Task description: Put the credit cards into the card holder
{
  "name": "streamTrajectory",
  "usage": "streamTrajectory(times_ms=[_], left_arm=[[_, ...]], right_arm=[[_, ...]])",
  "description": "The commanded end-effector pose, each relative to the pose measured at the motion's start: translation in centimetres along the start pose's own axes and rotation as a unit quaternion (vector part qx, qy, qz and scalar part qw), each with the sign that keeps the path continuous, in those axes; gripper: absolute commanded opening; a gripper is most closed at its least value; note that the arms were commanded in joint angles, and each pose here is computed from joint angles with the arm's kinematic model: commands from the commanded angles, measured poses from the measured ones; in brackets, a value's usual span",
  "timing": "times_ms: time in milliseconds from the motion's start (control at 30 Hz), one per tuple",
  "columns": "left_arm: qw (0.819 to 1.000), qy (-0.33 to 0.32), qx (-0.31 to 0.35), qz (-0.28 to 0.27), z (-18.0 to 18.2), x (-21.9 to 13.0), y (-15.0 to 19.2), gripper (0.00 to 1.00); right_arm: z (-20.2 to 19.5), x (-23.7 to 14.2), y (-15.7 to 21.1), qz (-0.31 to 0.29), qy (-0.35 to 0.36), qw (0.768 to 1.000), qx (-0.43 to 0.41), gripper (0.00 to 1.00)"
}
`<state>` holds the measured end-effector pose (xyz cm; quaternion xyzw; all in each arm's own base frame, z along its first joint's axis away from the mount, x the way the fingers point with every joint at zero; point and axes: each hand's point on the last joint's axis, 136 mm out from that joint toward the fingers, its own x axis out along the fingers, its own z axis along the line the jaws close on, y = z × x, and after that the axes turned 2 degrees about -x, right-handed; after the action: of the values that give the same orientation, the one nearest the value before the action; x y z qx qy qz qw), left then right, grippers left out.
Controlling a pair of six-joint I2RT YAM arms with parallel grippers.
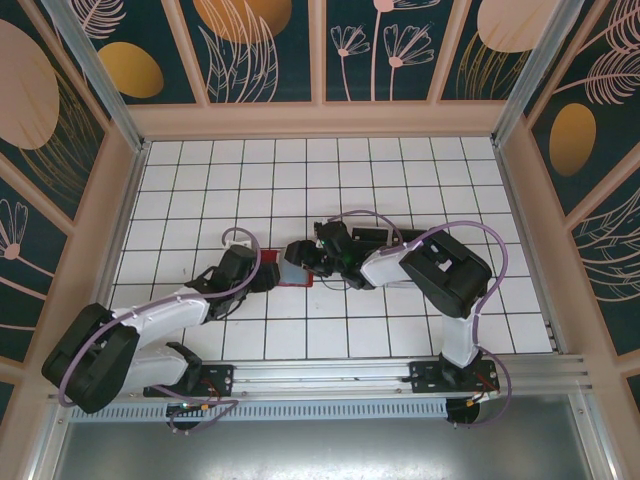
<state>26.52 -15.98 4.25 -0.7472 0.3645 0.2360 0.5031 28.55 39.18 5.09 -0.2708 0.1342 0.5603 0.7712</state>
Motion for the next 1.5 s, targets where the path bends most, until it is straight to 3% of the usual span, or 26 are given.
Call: streamTrajectory(times_ms=[0,367,867,1133,1467], left_arm=[[0.999,0.05,0.008,-0.015,-1.8,-0.4,-0.6,0.75],[0.998,0.058,0.02,-0.001,-2.3,0.4,0.0,0.74],[0.998,-0.025,0.059,0.009,-0.4,2.1,0.6,0.73],[0.994,-0.101,0.042,0.025,2.5,2.8,1.9,0.66],[0.993,-0.109,0.019,0.03,3.3,3.0,2.8,0.65]], right_arm=[[-1.6,0.1,1.4,0.023,0.009,0.999,0.031,0.52],[-1.4,0.4,1.3,0.022,0.001,0.999,0.039,0.52],[-1.2,0.3,1.4,0.025,0.0,0.999,0.034,0.52],[-0.9,-0.4,0.6,0.01,0.019,1.0,0.01,0.53],[-1.1,-1.4,-0.1,-0.01,0.051,0.999,-0.016,0.53]])
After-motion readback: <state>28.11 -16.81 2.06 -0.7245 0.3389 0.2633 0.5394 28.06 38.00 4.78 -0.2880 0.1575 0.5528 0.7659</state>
